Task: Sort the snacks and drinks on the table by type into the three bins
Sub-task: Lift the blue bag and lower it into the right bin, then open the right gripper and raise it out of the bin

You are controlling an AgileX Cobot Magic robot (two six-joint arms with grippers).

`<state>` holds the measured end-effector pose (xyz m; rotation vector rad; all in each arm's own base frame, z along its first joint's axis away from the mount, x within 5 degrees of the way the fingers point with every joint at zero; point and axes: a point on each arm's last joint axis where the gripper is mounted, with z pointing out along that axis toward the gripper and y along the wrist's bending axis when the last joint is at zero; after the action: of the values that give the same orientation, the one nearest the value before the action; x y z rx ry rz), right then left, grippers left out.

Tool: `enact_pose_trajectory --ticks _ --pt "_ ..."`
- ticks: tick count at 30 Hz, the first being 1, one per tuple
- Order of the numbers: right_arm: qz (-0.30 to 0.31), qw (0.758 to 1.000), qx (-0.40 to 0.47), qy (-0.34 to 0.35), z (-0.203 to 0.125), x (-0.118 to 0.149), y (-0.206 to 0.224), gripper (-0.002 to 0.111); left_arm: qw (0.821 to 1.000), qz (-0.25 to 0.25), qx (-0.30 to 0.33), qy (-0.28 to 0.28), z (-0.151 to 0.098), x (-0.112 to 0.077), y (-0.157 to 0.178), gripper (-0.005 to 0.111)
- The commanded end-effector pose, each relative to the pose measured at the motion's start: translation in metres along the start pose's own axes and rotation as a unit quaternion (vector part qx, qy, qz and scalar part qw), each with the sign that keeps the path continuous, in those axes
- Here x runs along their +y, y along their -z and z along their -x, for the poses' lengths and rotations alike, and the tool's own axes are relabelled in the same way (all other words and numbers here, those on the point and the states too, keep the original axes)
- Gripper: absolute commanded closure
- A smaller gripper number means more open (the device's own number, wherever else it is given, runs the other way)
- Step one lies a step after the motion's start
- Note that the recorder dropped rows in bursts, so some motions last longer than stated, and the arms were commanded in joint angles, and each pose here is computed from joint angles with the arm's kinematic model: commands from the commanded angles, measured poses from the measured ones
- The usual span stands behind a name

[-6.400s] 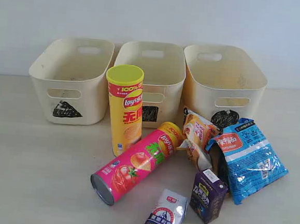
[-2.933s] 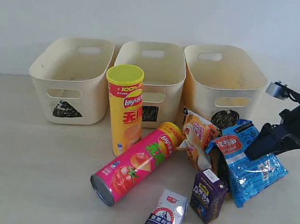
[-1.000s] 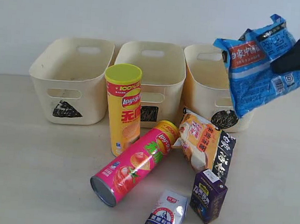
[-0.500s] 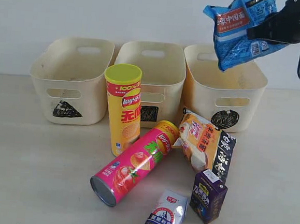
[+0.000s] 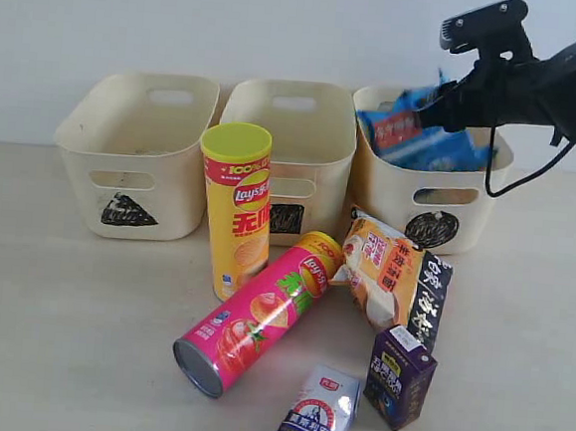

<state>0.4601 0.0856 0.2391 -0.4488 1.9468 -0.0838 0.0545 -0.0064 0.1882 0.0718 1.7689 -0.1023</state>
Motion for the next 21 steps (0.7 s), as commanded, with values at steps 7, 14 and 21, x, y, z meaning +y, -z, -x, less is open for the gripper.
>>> enact_pose_trajectory --ticks 7,14,21 --pt "-0.004 1.000 -0.024 0.004 0.018 -0.005 0.015 0.030 1.000 0.001 -0.003 0.006 0.000 0.000 0.000 0.103" --pt "0.065 0.997 -0.032 0.005 0.044 0.000 0.048 0.031 1.000 0.001 -0.005 0.006 0.000 0.000 0.000 0.103" --pt "0.161 0.986 -0.008 0.045 0.055 0.011 0.078 0.082 1.000 0.001 -0.005 0.006 0.000 0.000 0.000 0.103"
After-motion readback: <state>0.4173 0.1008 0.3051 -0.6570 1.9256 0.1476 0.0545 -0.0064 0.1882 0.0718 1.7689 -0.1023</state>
